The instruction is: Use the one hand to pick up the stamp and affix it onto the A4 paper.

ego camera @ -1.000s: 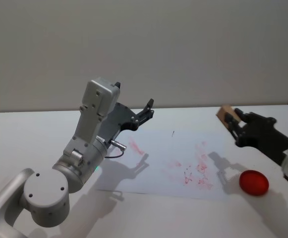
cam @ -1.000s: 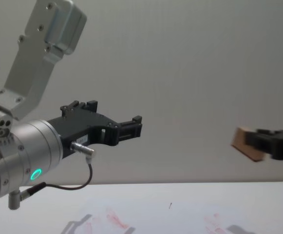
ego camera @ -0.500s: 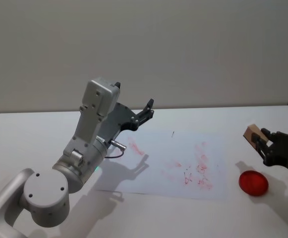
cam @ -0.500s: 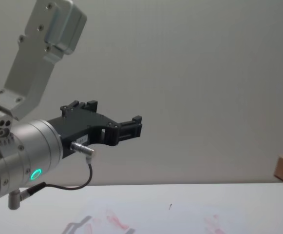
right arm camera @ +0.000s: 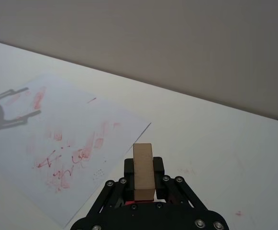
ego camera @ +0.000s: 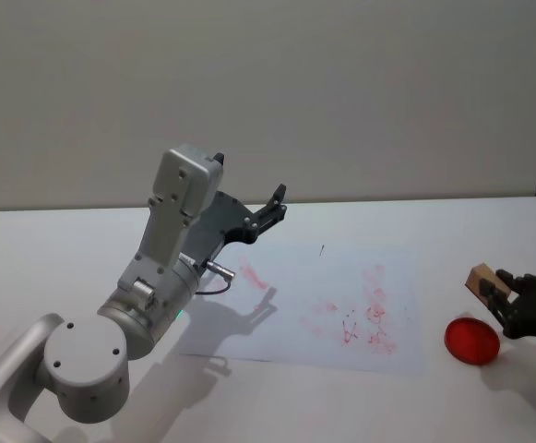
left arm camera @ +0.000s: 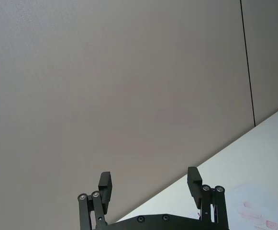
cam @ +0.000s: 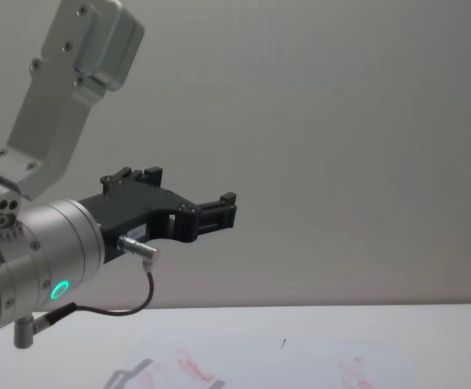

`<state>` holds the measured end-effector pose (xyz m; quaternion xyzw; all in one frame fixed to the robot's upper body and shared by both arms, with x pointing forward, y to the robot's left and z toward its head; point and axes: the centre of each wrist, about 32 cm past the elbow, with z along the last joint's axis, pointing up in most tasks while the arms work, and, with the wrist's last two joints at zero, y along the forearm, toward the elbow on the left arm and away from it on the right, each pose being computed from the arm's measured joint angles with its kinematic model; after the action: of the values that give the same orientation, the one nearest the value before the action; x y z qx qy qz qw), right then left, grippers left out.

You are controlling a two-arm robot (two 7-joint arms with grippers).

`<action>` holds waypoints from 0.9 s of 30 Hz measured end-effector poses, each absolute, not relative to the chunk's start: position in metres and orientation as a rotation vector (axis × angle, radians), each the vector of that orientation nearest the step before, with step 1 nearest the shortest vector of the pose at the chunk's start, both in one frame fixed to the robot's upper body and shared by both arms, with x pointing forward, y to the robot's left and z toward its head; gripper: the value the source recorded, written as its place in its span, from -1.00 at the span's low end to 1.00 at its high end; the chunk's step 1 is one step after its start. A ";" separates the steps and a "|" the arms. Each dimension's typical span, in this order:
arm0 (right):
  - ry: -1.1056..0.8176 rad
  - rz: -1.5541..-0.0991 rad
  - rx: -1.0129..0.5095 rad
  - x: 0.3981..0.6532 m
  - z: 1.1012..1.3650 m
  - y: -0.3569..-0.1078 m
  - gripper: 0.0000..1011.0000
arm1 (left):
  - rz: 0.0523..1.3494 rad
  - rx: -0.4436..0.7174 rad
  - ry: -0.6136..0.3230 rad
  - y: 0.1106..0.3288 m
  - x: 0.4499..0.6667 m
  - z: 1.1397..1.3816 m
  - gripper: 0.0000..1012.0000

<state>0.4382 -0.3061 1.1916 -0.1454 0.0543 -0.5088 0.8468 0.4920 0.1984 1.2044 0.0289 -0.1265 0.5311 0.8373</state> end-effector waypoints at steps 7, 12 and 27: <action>0.124 -1.067 -0.340 0.436 1.186 -0.308 -0.56 | 1.124 0.061 -0.268 0.198 0.492 1.204 0.98; 0.131 -1.057 -0.359 0.436 1.181 -0.307 -0.56 | 1.124 0.061 -0.268 0.198 0.492 1.204 0.98; 0.130 -1.035 -0.407 0.441 1.172 -0.303 -0.56 | 1.124 0.061 -0.268 0.198 0.492 1.204 0.98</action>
<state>0.4408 -0.3031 1.1725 -0.1931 0.0618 -0.4909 0.8473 0.4920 0.1984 1.2044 0.0289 -0.1265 0.5311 0.8374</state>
